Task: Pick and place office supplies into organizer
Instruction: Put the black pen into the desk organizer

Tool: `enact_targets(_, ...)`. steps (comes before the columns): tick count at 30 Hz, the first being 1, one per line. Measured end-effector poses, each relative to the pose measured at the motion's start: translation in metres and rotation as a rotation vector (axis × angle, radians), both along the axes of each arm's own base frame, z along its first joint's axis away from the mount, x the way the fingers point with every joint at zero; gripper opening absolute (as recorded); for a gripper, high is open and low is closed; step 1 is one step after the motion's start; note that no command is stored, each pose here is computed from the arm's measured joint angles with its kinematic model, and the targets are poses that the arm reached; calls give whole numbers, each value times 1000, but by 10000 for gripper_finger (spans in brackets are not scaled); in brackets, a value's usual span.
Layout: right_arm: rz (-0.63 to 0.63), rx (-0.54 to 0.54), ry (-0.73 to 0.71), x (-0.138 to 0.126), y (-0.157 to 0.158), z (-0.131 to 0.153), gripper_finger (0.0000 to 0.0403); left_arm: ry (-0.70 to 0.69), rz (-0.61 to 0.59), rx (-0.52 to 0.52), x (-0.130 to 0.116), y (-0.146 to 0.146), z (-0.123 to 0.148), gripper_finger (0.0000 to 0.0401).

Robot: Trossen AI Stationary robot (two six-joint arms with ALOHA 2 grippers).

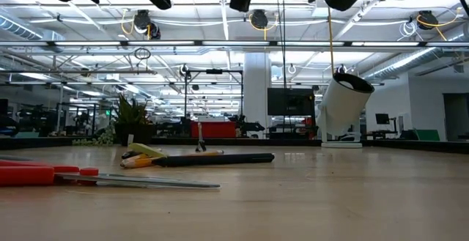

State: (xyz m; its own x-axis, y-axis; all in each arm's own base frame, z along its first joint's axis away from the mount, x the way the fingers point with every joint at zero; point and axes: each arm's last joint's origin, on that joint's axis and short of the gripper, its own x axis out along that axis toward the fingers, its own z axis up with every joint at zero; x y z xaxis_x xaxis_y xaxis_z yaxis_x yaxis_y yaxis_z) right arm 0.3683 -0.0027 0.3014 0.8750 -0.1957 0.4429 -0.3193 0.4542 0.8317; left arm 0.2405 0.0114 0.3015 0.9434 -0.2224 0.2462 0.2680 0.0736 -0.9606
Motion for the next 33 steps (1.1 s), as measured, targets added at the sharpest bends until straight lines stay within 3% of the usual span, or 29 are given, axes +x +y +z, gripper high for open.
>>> enact_targets(4,-12,-22,-13,-1,0,2,65,1,-1,-4,0,0,0,54)
enact_targets(7,-28,-42,3,0,-1,1,23,-7,-7,-2,0,0,1,44)
enact_targets(14,-42,-78,-1,-1,0,3,33,-10,-7,6,0,0,1,19)
enact_targets(25,-10,-308,8,-19,4,30,21,-22,-25,37,-1,6,2,169)
enact_targets(33,-55,-466,44,-54,7,64,21,-32,3,53,-3,19,2,221)
